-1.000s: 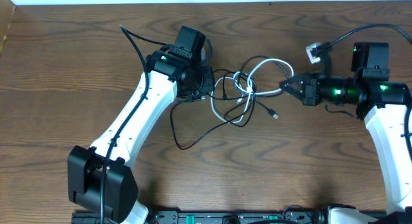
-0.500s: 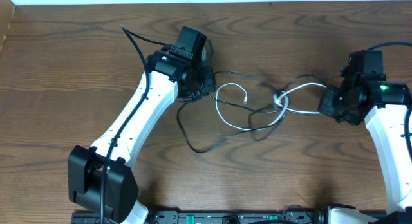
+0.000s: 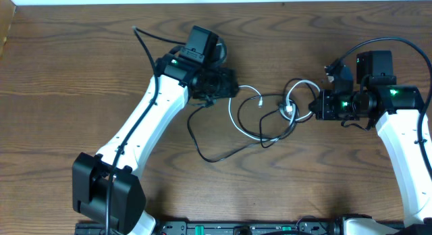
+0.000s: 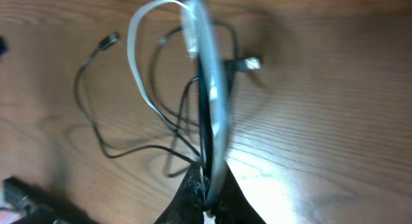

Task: Untangle cables

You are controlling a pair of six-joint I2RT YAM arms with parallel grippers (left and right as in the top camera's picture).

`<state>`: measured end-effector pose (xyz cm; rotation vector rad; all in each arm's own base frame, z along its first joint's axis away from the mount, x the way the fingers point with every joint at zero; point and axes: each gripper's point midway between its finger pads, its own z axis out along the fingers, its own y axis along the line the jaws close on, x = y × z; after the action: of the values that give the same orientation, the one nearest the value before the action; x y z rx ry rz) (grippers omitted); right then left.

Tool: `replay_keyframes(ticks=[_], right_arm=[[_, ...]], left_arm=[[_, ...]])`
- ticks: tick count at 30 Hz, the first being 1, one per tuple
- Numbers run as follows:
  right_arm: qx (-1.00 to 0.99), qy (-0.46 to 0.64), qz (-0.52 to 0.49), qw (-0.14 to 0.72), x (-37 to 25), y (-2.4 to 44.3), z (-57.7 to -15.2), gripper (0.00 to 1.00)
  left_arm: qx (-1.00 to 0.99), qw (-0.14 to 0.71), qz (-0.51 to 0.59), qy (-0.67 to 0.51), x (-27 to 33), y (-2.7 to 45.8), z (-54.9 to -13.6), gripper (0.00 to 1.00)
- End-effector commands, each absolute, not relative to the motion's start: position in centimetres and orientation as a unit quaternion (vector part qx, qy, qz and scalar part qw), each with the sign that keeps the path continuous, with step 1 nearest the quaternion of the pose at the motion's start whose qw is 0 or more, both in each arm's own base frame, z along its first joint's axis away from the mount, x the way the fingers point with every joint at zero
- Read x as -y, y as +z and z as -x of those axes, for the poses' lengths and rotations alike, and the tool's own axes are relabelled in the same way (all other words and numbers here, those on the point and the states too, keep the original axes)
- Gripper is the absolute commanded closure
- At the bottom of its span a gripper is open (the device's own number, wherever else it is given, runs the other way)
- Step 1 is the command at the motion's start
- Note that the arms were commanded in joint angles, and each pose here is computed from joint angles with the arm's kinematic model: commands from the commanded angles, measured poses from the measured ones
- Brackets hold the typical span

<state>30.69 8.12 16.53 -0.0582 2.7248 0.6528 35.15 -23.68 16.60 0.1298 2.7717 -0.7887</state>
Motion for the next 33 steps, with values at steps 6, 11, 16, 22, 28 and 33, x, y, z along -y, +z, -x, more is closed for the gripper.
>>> replay_keyframes(ticks=[6, 11, 16, 22, 28, 33], right_arm=[[-0.93, 0.308, 0.084, 0.182, -11.0, 18.2, -30.3, 0.99], [-0.916, 0.336, 0.099, 0.198, -11.7, 19.1, -30.7, 0.99], [-0.905, 0.352, 0.107, 0.211, -12.2, 19.8, -31.0, 0.99], [-0.904, 0.352, 0.109, 0.216, -12.2, 19.9, -31.2, 0.99], [-0.897, 0.365, 0.115, 0.223, -12.6, 20.4, -31.4, 0.99], [-0.875, 0.395, 0.123, 0.251, -13.3, 22.2, -32.2, 0.99]], left_arm=[[-0.917, 0.092, -0.122, -0.369, 29.3, 16.9, -33.4, 0.4], [-0.91, 0.035, -0.126, -0.394, 31.0, 14.1, -32.6, 0.4], [-0.904, -0.02, -0.118, -0.411, 31.8, 11.3, -32.0, 0.41], [-0.887, -0.046, -0.109, -0.446, 33.2, 10.4, -32.1, 0.43], [-0.882, -0.023, -0.102, -0.46, 34.2, 10.4, -33.5, 0.43], [-0.891, -0.026, -0.105, -0.442, 34.7, 9.0, -33.1, 0.44]])
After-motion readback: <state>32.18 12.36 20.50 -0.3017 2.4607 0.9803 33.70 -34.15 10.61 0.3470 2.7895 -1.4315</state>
